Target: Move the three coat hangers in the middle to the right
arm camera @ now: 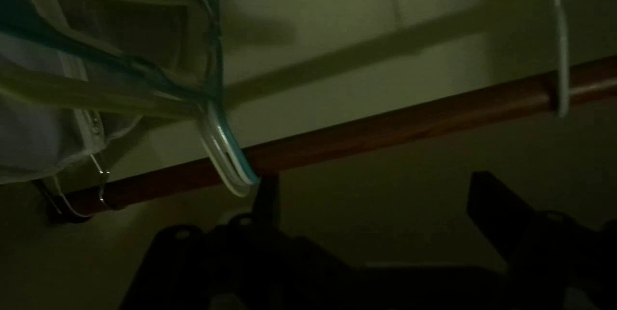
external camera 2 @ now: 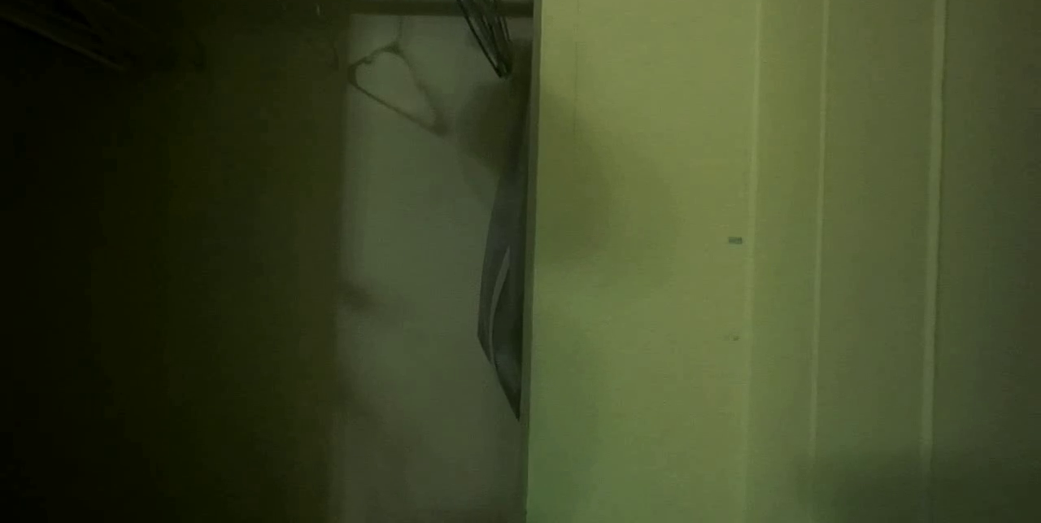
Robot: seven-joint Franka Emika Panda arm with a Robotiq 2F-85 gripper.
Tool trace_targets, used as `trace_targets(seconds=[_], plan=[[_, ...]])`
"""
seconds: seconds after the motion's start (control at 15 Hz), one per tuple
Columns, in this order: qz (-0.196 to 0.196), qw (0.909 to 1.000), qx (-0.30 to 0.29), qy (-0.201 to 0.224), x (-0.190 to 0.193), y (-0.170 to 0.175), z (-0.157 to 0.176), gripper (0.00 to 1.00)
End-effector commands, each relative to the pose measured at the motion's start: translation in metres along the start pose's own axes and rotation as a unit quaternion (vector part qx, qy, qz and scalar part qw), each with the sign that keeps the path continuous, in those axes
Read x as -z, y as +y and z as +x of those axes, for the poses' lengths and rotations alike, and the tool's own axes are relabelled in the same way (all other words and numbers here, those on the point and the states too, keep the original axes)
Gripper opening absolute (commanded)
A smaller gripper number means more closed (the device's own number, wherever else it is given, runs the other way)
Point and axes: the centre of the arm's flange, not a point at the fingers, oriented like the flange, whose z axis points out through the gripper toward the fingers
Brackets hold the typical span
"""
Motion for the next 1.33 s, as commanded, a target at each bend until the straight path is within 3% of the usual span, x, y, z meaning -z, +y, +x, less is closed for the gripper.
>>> trace_targets(seconds=[0.0,0.2,0.27,0.6,0.93,1.07,1.27], plan=[[0.019,0.9991,0.034,-0.018,0.038,-0.017,0.004,1.0],[-0.016,0.9939,0.097,-0.05,0.061,-0.013,0.013,1.0],[-0.02,0.9901,0.114,-0.079,0.072,-0.011,0.017,1.0],[0.015,0.962,0.177,-0.207,0.123,0.0,0.016,1.0],[0.051,0.9139,0.208,-0.345,0.157,0.035,-0.013,1.0],[0.076,0.8937,0.198,-0.395,0.151,0.058,-0.035,1.0],[0.046,0.8616,0.167,-0.477,0.126,0.098,-0.072,1.0]])
